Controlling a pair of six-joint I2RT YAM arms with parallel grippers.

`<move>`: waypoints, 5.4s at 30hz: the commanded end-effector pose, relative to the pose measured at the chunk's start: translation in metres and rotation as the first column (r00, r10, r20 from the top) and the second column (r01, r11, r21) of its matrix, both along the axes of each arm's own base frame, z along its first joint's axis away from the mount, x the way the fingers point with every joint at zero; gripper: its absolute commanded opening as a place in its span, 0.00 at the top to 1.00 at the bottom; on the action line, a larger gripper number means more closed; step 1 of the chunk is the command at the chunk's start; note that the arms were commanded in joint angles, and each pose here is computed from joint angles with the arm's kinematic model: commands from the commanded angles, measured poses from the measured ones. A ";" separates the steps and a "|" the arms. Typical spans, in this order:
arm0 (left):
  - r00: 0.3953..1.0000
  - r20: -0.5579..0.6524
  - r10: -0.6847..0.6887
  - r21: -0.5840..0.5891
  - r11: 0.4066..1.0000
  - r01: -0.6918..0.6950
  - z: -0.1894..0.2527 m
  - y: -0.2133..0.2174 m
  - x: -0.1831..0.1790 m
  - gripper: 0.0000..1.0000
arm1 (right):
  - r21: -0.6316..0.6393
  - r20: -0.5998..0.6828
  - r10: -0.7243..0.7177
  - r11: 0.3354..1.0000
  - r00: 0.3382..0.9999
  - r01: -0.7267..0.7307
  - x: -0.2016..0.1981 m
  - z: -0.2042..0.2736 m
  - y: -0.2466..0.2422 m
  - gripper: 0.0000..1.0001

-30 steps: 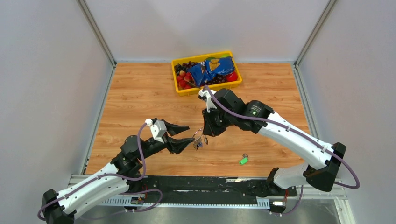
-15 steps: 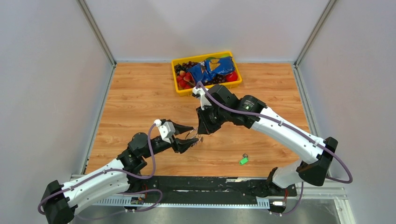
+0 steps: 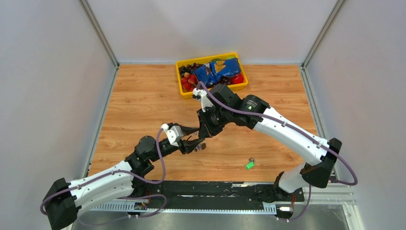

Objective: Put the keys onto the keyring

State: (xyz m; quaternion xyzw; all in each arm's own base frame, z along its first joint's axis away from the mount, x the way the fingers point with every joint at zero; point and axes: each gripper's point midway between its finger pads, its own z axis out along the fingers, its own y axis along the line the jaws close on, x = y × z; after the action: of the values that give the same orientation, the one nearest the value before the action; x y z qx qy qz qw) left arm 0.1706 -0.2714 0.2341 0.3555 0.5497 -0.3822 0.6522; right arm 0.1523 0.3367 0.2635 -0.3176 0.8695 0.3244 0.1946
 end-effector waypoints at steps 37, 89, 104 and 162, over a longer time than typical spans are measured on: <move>0.995 0.093 -0.030 -0.138 0.989 0.043 0.054 0.001 -0.017 0.99 | 0.269 0.237 0.004 0.961 0.971 -0.070 -0.010 0.063 -0.004 0.51; 0.973 -0.228 -0.045 -0.287 0.958 -0.023 0.078 0.013 -0.021 0.99 | 0.431 0.540 -0.169 0.897 0.824 -0.099 -0.014 0.104 0.021 0.59; 0.975 -0.218 -0.043 -0.292 0.956 -0.023 0.078 0.017 -0.023 1.00 | 0.438 0.540 -0.158 0.891 0.826 -0.116 -0.015 0.103 0.028 0.74; 0.999 -0.040 0.027 -0.142 0.989 -0.032 0.054 0.023 -0.019 0.57 | 0.334 0.390 -0.207 0.940 0.897 0.072 -0.009 0.097 0.025 1.00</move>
State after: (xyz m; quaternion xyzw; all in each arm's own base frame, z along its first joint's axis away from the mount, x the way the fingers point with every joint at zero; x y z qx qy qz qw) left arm 0.1515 -0.2482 0.2835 0.2874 0.5527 -0.4215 0.6590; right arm 0.1415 0.3599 0.3367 -0.3044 0.7746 0.3491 0.4306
